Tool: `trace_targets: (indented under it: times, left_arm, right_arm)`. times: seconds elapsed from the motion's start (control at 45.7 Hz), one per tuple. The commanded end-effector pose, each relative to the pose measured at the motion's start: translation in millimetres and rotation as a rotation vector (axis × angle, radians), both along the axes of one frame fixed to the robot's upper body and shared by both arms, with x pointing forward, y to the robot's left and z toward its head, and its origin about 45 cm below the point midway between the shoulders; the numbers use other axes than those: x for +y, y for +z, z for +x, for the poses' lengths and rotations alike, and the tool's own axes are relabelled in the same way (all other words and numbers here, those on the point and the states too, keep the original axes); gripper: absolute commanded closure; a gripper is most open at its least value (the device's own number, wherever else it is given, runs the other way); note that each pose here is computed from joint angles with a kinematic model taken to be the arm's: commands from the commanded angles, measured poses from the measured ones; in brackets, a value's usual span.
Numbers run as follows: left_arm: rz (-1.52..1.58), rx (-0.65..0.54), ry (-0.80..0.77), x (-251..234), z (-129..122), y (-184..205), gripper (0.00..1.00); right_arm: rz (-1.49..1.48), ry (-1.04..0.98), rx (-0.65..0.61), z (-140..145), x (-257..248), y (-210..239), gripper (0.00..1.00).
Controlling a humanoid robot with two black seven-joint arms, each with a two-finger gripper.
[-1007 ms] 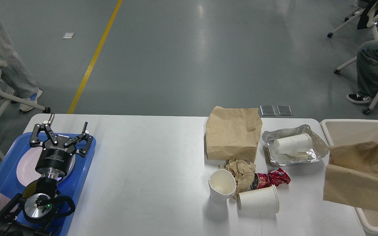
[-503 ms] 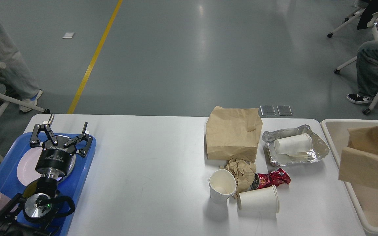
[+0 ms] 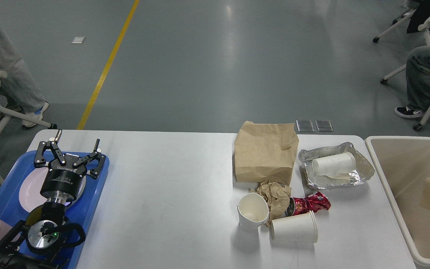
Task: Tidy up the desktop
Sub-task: 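Lift the brown paper bag over the white bin with the right gripper, then lower the bag into the bin and open the right gripper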
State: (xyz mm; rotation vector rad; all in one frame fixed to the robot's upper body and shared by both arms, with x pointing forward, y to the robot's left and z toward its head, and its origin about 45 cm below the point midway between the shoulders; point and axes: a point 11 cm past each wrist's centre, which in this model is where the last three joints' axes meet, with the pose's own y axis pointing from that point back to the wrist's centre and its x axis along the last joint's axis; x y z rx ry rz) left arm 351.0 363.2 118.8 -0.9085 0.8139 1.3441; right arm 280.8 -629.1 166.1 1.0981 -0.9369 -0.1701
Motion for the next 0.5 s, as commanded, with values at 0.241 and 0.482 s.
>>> trace_targets:
  times: [0.241,0.482]
  left_arm:
    - [0.000,0.000,0.000,0,0,0,0.04]
    - [0.000,0.000,0.000,0,0,0,0.04]
  right_arm:
    - [-0.194,0.015,-0.020,-47,20,-101,1.00]
    - [-0.145,0.010,-0.015,-53,39,-122,1.00]
